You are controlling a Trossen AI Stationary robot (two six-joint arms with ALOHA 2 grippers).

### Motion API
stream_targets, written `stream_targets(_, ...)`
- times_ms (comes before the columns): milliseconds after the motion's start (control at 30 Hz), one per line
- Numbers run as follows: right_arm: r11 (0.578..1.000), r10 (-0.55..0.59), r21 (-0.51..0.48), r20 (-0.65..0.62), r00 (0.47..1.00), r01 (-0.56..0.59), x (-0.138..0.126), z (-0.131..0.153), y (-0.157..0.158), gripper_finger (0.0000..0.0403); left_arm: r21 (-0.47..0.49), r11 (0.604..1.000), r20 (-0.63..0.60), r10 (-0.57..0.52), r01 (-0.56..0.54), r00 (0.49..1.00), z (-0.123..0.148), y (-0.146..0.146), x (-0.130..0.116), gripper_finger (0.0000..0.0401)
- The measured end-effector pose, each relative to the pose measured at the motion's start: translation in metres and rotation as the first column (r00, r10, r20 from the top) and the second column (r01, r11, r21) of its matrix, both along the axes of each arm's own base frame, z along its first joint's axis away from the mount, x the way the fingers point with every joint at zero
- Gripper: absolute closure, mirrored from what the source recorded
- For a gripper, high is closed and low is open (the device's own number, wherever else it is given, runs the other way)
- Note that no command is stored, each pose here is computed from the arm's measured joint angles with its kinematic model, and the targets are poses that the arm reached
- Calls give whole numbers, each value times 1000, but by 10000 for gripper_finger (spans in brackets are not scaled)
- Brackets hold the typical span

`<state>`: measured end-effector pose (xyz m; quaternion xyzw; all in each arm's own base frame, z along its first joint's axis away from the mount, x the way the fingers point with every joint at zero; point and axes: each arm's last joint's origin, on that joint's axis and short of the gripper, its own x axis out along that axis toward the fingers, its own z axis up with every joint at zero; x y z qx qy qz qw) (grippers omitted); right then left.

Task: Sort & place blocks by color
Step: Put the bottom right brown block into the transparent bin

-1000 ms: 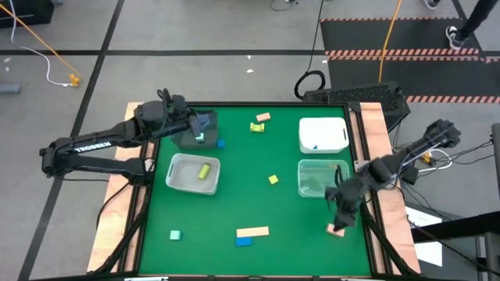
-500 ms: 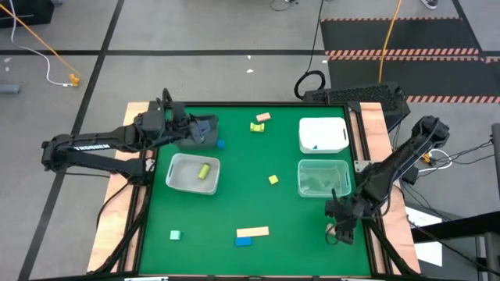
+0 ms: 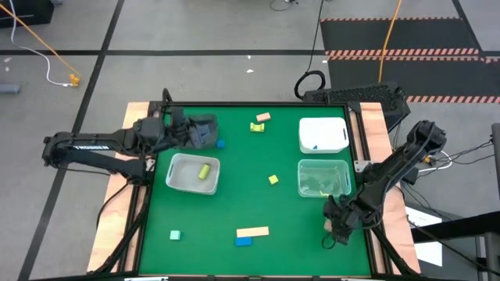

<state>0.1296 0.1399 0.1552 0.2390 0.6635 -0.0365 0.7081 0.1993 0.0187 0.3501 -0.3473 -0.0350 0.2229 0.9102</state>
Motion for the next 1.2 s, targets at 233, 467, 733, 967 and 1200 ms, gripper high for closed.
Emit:
stream_targets(233, 995, 71, -69, 4, 997, -70, 3, -9, 1, 162, -17, 1000, 9, -3, 3, 1000, 0, -4, 0, 217)
stream_targets(467, 993, 94, -76, -3, 996, -94, 4, -13, 3, 226, -17, 1000, 10, 20, -19, 1000, 0, -6, 0, 217)
stream_targets(733, 990, 137, -10, 6, 990, -137, 1, -7, 5, 290, -18, 1000, 11, 21, -20, 1000, 0, -6, 0, 217)
stream_targets(967, 951, 212, 206, 113, 971, -232, -10, 23, 8, 290, 18, 1000, 73, 9, -10, 997, 7, -6, 1, 217)
stream_targets(1200, 928, 119, 288, 373, 920, -236, -19, 62, -8, 290, 60, 998, 85, -9, 4, 996, 11, -7, 1, 217)
